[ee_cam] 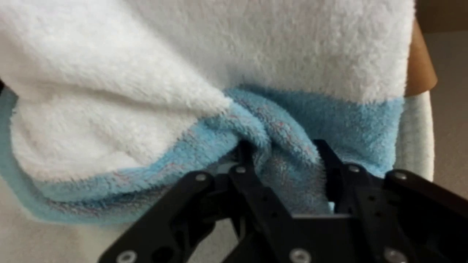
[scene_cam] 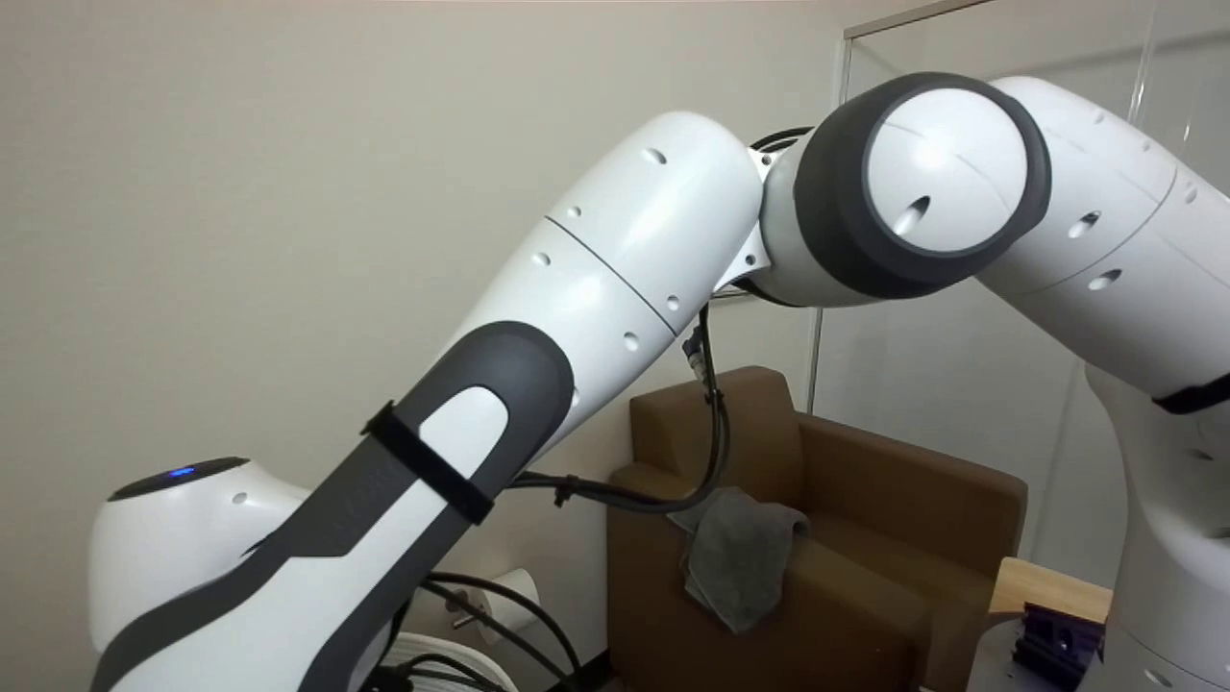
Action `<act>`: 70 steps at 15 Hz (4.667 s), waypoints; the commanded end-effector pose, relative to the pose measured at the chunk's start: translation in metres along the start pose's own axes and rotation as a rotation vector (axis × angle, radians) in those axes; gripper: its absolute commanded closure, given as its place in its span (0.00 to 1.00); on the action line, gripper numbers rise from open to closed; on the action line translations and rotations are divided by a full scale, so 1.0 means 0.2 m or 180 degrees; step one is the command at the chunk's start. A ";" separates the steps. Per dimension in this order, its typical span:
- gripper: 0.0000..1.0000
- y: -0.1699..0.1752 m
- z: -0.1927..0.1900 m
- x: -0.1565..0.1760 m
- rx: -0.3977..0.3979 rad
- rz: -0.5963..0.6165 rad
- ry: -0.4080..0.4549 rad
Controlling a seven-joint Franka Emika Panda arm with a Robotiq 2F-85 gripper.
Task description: Pick up the towel from the bag and put it on the sofa
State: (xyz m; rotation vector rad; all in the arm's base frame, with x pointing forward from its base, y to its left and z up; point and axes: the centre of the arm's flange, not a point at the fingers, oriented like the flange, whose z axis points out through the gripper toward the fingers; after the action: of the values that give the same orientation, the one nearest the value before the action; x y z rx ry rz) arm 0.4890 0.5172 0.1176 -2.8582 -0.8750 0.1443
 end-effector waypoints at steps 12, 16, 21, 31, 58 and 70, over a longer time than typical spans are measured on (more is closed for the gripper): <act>0.88 0.09 -0.43 -0.03 0.1383 -0.0445 0.0326; 0.89 0.17 -0.83 -0.08 0.1765 -0.0655 0.0776; 0.89 0.13 -1.42 -0.13 0.2185 -0.0946 0.1391; 0.57 0.30 -1.54 -0.26 0.2411 -0.1019 0.0972; 0.00 -0.11 -0.43 0.08 0.0895 -0.0375 -0.0522; 0.00 -0.23 -0.46 0.14 0.0111 -0.0752 -0.0017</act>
State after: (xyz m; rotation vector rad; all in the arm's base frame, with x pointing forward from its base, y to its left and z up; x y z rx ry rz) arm 0.5130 0.5565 0.2426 -2.6161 -1.1131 0.1228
